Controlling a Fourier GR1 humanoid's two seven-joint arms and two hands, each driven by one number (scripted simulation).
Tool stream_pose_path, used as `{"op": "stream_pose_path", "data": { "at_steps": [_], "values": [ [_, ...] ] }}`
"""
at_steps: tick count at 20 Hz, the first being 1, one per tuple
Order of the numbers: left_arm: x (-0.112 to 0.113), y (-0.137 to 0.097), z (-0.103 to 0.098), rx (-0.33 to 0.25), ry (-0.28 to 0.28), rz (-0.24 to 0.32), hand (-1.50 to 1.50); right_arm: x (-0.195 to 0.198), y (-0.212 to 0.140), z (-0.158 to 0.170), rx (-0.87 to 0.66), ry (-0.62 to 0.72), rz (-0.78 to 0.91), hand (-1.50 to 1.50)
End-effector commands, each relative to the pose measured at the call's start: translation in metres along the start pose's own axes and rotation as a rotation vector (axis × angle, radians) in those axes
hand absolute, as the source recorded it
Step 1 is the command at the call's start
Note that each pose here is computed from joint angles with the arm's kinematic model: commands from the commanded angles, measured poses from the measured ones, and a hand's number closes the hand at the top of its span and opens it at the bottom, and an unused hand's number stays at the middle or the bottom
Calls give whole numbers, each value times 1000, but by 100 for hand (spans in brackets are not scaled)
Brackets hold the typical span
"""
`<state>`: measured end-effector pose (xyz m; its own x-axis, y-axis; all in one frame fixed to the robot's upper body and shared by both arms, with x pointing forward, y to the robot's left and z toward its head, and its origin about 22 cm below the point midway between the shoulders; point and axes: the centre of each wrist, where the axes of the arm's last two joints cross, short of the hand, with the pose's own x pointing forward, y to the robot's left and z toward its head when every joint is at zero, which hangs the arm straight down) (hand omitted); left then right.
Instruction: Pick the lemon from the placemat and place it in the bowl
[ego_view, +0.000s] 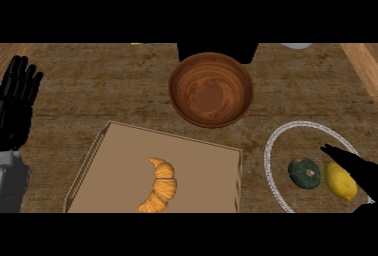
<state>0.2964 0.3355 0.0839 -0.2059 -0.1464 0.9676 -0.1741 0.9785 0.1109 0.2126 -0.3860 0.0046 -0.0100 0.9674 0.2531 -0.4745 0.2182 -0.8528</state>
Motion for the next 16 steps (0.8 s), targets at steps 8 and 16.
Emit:
{"op": "stream_pose_path", "data": {
  "at_steps": [8,16],
  "values": [
    [-2,0,-3,9,3,-8,0,-7,-1,-2,-128,-93,27,150],
    [2,16,9,63,10,-14,0,-44,58,46,-113,527,-118,150]
  ]
}}
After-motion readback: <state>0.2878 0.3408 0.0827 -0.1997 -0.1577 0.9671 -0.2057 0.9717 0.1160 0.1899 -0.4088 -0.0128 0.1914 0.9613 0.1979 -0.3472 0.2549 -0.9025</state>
